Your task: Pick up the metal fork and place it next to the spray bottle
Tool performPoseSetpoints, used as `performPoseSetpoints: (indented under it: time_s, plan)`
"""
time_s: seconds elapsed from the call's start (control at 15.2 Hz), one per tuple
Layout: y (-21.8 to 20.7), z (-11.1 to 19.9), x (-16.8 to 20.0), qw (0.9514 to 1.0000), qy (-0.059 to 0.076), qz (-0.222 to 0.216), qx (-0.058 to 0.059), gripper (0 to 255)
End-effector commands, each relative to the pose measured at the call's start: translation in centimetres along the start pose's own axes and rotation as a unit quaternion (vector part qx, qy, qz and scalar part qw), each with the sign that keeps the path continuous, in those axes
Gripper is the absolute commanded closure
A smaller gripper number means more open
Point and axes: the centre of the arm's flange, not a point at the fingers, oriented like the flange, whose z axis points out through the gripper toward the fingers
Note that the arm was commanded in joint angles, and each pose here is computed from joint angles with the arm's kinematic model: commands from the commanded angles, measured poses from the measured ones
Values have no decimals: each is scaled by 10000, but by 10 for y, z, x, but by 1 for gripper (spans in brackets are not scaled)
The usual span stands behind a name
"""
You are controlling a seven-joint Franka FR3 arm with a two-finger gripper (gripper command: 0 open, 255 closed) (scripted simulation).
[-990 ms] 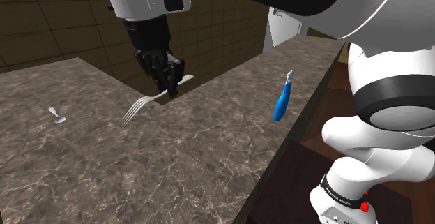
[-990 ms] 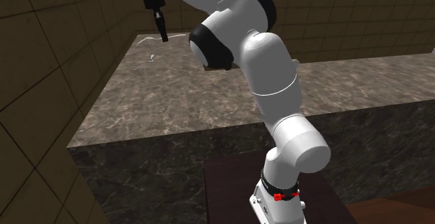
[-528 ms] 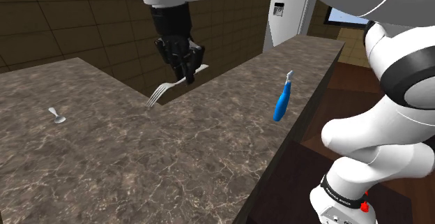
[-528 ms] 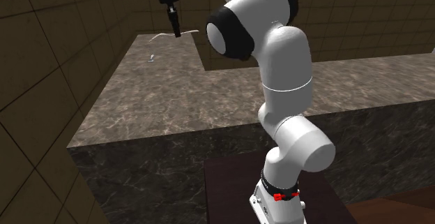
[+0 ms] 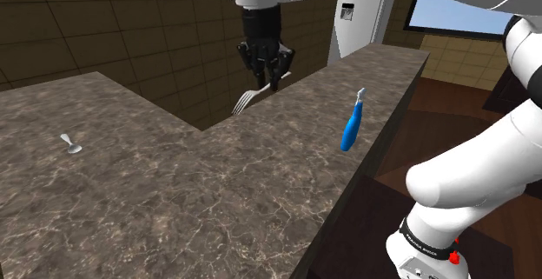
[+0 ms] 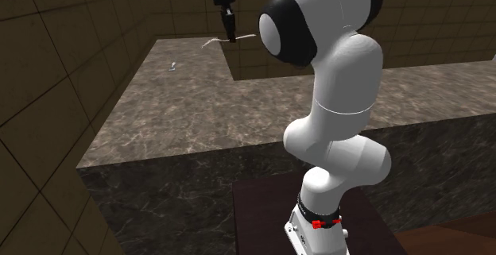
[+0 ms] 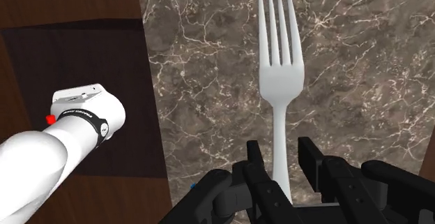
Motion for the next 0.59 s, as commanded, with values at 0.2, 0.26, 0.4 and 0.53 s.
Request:
performPoseSetpoints:
  time_s: [0.2, 0.26, 0.4, 0.53]
  plan:
    - [12, 7, 65, 10000, -12, -26, 4, 255]
    - [15, 9, 77, 10000, -12, -26, 4, 255]
    - [20, 13, 103, 10000, -12, -26, 4, 255]
    - [25, 17, 129, 10000, -12, -26, 4, 255]
